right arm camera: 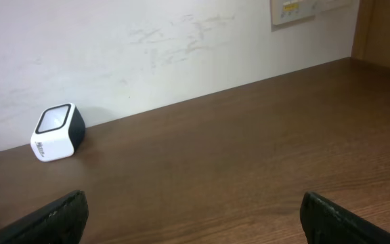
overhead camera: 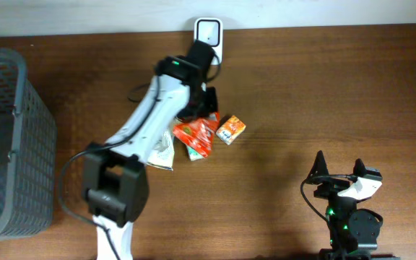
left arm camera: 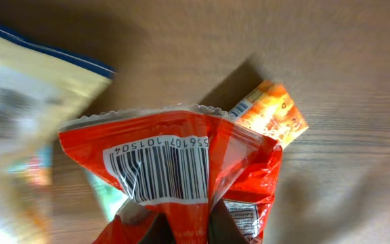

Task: Scan the item barcode
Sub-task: 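Drop the red snack bag onto the item pile and retract left arm, then reach the right gripper to the pile and grasp the white wet-wipe bag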

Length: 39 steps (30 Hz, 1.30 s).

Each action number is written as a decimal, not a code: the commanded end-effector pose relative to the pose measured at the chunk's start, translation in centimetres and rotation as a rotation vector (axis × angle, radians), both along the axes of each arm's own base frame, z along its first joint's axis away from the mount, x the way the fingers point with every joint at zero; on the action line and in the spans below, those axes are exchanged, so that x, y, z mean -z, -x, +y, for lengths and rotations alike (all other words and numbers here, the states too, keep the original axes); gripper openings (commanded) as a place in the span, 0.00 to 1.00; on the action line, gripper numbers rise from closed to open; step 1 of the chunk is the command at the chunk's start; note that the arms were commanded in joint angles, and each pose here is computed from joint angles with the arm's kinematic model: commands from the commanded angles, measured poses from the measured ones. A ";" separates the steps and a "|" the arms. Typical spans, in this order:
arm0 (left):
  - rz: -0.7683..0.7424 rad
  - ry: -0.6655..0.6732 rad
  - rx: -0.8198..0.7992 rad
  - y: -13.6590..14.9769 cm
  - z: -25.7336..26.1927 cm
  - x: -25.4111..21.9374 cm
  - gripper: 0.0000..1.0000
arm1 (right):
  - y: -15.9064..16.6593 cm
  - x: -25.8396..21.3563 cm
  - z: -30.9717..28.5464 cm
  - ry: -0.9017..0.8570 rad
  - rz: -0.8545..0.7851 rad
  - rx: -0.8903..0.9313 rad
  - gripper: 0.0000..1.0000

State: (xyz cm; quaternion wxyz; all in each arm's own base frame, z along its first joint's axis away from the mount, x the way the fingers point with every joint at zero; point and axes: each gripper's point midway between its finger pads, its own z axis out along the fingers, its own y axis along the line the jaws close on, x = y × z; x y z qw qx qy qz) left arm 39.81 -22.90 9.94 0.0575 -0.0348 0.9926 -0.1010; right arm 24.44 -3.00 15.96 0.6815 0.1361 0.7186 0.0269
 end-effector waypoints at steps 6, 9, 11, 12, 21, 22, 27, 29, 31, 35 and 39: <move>0.066 -0.025 -0.028 0.5 -1.3 3.4 0.99 | 0.0 0.4 0.1 0.004 0.008 -0.007 0.99; -0.038 0.006 0.082 -1.3 -1.6 -0.3 0.99 | 0.0 0.4 0.1 0.004 0.008 -0.007 0.99; -0.117 0.021 0.124 -2.3 -1.5 -3.4 0.99 | 0.0 0.4 0.1 0.004 0.008 -0.007 0.99; -0.161 0.019 0.127 -2.9 -1.1 -5.1 1.00 | 0.0 0.4 0.1 0.004 0.008 -0.007 0.99; -0.561 -0.234 -0.178 -5.1 14.0 -22.2 0.99 | 0.0 0.3 0.1 0.004 0.008 -0.007 0.99; -0.579 -0.278 -0.233 -4.8 16.5 -23.2 0.99 | 0.0 0.3 0.1 0.004 0.008 -0.007 0.99; -0.575 -0.385 -0.400 -4.1 24.2 -24.3 0.99 | 0.0 0.3 0.1 0.004 0.008 -0.007 0.99; -0.558 -0.415 -0.393 -4.0 26.1 -24.1 1.00 | 0.0 0.4 0.1 0.004 0.008 -0.007 0.99; -0.556 -0.429 -0.307 -4.3 27.0 -24.1 1.00 | 0.0 0.3 0.1 0.004 0.008 -0.007 0.99; -0.590 -0.337 0.016 -5.3 25.8 -24.0 1.00 | 0.0 0.3 0.2 0.004 0.005 -0.007 0.99; -0.599 -0.253 0.025 -5.2 26.8 -24.0 0.99 | 0.0 0.3 0.2 0.003 0.007 -0.011 0.99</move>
